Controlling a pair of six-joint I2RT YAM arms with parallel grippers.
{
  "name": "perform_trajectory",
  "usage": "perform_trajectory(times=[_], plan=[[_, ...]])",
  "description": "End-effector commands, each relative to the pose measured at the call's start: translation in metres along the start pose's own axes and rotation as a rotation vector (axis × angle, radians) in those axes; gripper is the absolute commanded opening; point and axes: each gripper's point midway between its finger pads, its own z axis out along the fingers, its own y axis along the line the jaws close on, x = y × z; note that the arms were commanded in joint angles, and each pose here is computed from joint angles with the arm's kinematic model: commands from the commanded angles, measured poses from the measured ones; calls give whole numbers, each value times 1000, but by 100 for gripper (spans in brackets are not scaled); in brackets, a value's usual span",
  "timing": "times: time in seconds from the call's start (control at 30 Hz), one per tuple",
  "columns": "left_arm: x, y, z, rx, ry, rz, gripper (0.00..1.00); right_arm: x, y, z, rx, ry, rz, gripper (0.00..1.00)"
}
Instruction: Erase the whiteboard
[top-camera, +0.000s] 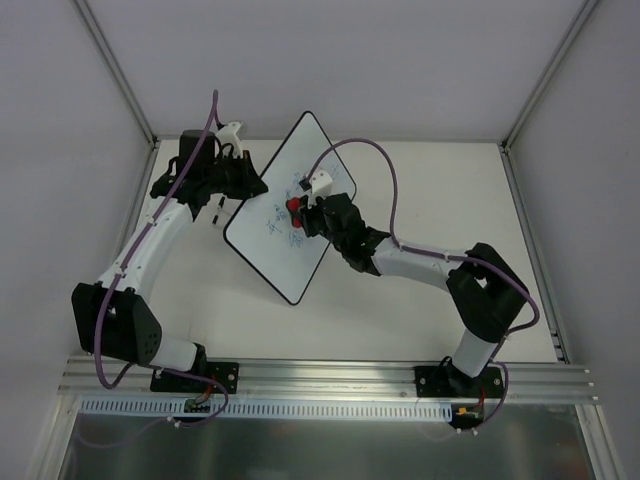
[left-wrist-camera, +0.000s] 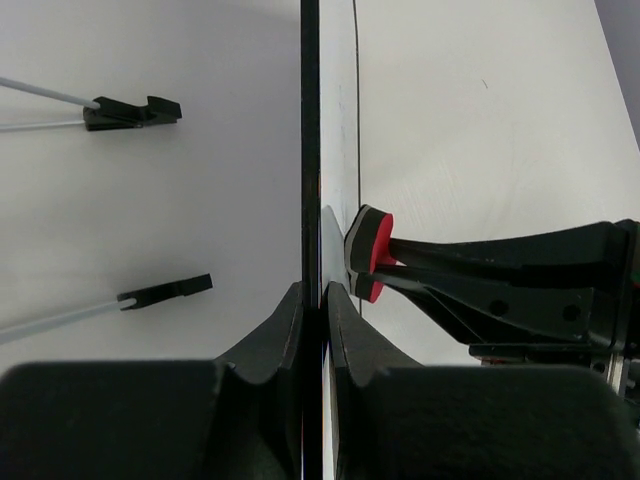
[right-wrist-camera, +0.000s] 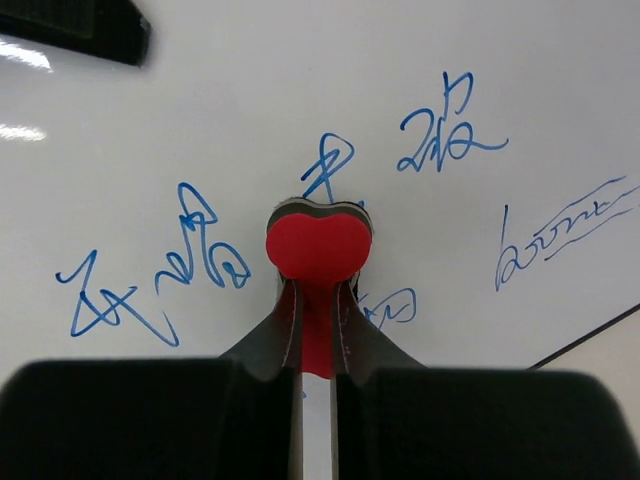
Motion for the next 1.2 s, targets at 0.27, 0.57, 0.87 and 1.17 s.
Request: perform_trajectory(times=[0.27, 0.57, 0.87, 1.17], plan=[[15, -32, 22, 198, 115, 92, 0, 6, 139, -16, -457, -108, -107, 0], [27, -34, 18, 214, 141, 89, 0, 5, 99, -9, -369, -97, 10, 0], [29, -36, 13, 225, 142, 109, 0, 3, -35, 8, -95, -106, 94, 0], [32, -39, 13, 246, 153, 108, 0, 15, -59, 25, -103, -57, 112, 0]])
